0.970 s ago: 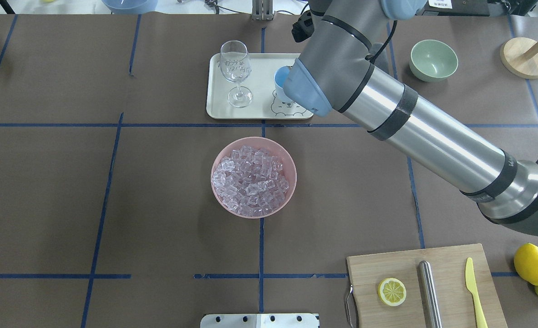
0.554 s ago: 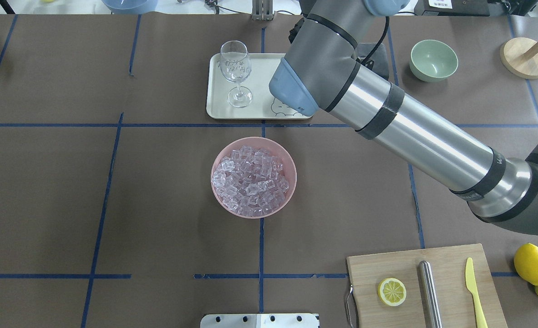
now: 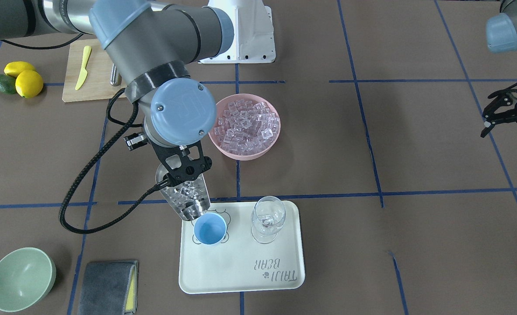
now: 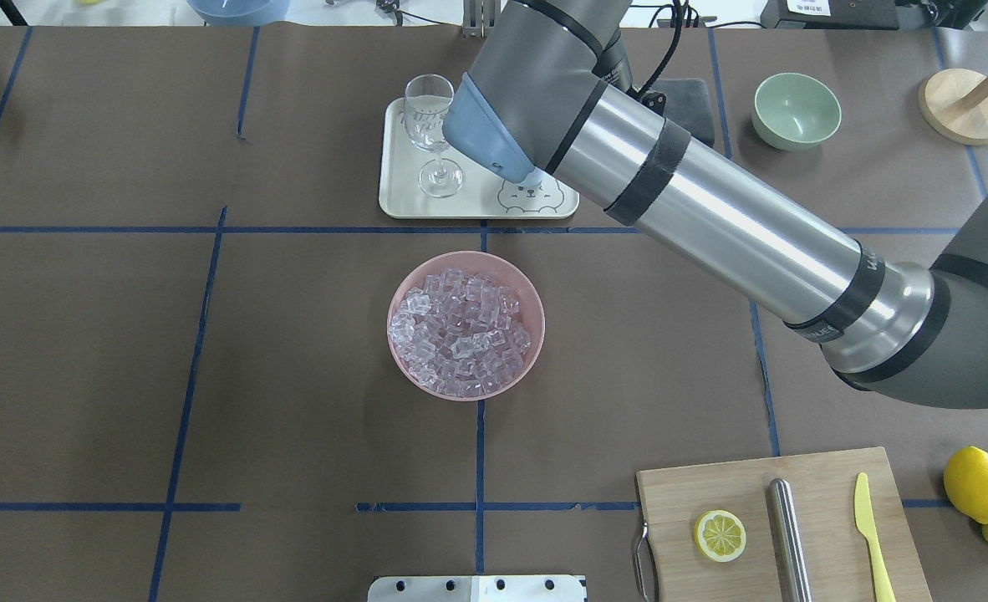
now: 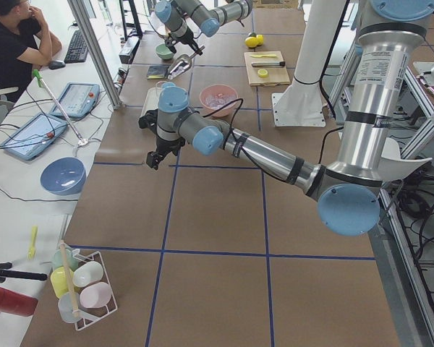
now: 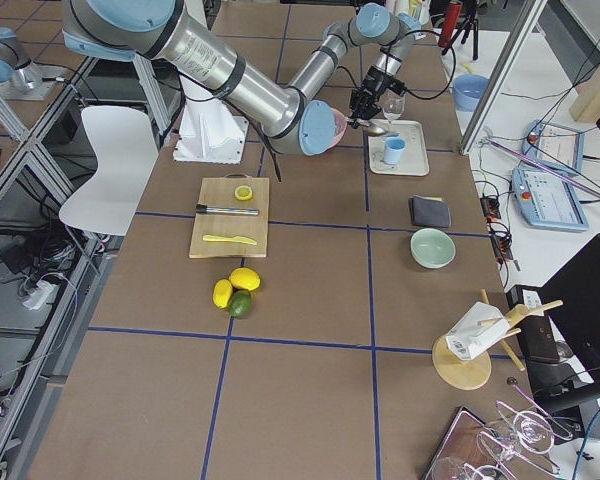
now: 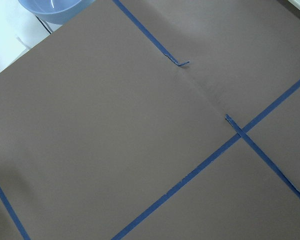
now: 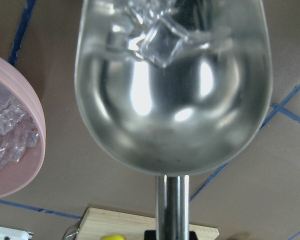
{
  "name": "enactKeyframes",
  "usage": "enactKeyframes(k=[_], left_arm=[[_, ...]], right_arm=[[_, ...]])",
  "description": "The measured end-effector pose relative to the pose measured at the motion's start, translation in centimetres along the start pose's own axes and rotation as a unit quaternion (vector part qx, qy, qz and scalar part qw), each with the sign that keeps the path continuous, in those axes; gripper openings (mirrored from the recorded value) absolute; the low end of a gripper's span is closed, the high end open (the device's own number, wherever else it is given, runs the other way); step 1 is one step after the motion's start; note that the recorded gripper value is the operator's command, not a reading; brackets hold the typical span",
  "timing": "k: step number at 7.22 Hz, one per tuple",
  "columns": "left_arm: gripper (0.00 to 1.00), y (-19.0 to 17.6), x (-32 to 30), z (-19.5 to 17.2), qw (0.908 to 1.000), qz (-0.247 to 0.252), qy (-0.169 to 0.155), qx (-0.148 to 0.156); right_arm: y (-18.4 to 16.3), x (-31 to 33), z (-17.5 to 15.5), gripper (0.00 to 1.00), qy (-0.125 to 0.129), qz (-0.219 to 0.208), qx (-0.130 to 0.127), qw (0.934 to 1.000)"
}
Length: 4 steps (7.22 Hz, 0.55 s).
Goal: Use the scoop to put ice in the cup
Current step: 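Tilt the scoop over the light-blue cup to pour the ice in, then carry the empty scoop back and lower it to its table spot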
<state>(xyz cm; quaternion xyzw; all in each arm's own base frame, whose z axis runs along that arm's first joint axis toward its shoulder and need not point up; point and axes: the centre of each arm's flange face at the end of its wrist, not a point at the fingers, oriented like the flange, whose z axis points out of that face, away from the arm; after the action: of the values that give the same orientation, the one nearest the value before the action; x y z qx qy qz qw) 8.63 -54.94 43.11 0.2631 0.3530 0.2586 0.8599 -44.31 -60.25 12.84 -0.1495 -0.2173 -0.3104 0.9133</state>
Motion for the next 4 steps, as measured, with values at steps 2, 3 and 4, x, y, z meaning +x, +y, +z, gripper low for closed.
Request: enactKeyframes(k=[2,3,4], left_arm=[[1.00,-0.1,0.0,0.0,1.0000,0.001,0.000,0.001],[1.00,-0.1,0.1,-0.1,1.0000,0.001,0.000,0.002],[1.00,-0.2,0.2,-0.2,1.0000,0.002,0.000,0.003]], right_arm=[[0.4,-0.5,-0.9,0.00,0.001,0.002,-0.009,1.0000],[0.7,-0.7,-1.3,0.00,0.001,0.004,-0.013,0.9999],[0.8,-0.8,-1.5,0.00,0.001,0.004,-0.015,0.9999]])
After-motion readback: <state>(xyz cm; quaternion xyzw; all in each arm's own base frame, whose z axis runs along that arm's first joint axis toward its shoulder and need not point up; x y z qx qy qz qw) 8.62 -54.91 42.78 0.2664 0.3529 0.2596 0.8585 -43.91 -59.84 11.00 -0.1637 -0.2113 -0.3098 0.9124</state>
